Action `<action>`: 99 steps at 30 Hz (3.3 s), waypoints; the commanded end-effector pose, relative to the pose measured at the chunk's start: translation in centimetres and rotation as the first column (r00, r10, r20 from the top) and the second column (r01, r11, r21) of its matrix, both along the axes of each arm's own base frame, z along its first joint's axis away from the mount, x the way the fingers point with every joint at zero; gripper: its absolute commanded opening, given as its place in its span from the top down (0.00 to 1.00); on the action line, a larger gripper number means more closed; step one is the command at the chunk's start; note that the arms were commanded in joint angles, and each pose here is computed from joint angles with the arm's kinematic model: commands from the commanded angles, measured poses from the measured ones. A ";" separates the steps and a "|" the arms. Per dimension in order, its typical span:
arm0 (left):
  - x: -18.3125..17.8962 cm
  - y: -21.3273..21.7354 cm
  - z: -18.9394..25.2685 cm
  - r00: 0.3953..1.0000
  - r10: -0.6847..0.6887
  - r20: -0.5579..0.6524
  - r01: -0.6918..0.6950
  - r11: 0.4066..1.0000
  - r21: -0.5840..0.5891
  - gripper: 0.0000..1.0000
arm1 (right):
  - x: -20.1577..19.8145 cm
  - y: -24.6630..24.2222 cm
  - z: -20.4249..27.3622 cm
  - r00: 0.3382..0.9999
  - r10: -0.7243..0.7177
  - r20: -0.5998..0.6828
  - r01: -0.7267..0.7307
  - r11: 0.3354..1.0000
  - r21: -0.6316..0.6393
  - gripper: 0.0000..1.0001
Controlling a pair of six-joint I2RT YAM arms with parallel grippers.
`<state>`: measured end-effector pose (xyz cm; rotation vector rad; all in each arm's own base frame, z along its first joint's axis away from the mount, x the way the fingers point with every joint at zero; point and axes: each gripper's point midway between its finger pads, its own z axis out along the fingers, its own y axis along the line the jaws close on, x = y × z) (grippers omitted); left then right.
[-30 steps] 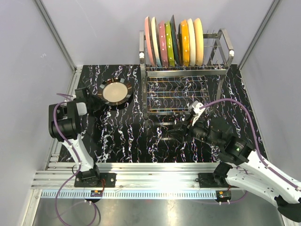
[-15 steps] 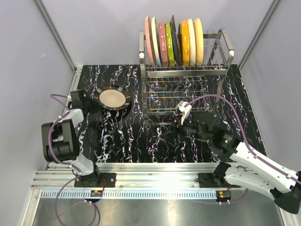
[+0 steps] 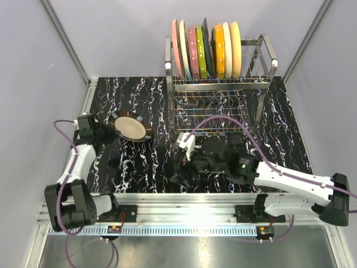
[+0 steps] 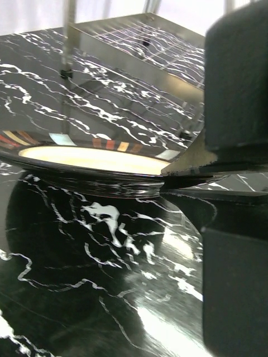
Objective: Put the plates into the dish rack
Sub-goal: Pass the plate from the left arm to the right
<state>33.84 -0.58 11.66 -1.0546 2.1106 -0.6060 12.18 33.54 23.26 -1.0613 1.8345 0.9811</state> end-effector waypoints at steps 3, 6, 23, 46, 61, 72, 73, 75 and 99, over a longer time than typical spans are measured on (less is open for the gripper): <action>-1.2 -1.1 4.4 0.987 -0.070 0.147 0.066 0.997 0.032 1.00 | 0.2 3.1 2.2 0.988 0.006 0.151 -0.008 1.000 0.014 0.02; -2.8 -1.8 4.5 0.983 -0.086 0.165 0.084 0.996 0.017 1.00 | 0.0 5.0 2.2 0.983 0.026 0.181 -0.027 1.000 0.005 0.00; -8.5 -3.1 5.0 0.971 -0.135 0.198 0.125 0.990 0.066 1.00 | 7.2 15.1 -5.5 0.890 -0.090 0.446 0.179 0.971 -0.160 0.00; -8.7 -4.3 5.7 0.960 -0.183 0.212 0.177 0.983 0.046 1.00 | 10.7 20.0 -11.5 0.825 -0.068 0.562 0.246 0.937 -0.249 0.00; -8.2 -4.7 6.1 0.953 -0.201 0.226 0.198 0.979 0.037 1.00 | 10.7 18.7 -11.8 0.825 -0.124 0.551 0.285 0.934 -0.216 0.22; -8.2 -5.5 6.2 0.954 -0.205 0.220 0.217 0.976 -0.032 1.00 | 10.5 18.0 -11.5 0.821 -0.162 0.547 0.289 0.945 -0.154 0.23; -8.2 -5.6 6.2 0.954 -0.206 0.219 0.219 0.975 -0.040 1.00 | 10.5 18.0 -11.5 0.818 -0.159 0.553 0.289 0.945 -0.156 0.24; -8.2 -5.7 6.4 0.955 -0.204 0.216 0.220 0.974 -0.052 1.00 | 10.8 18.0 -11.3 0.805 -0.159 0.572 0.295 0.943 -0.153 0.26; -5.9 -6.3 10.9 0.936 -0.213 0.281 0.250 0.963 -0.103 0.39 | 5.8 17.8 -5.0 0.808 -0.139 0.572 0.200 0.979 -0.045 1.00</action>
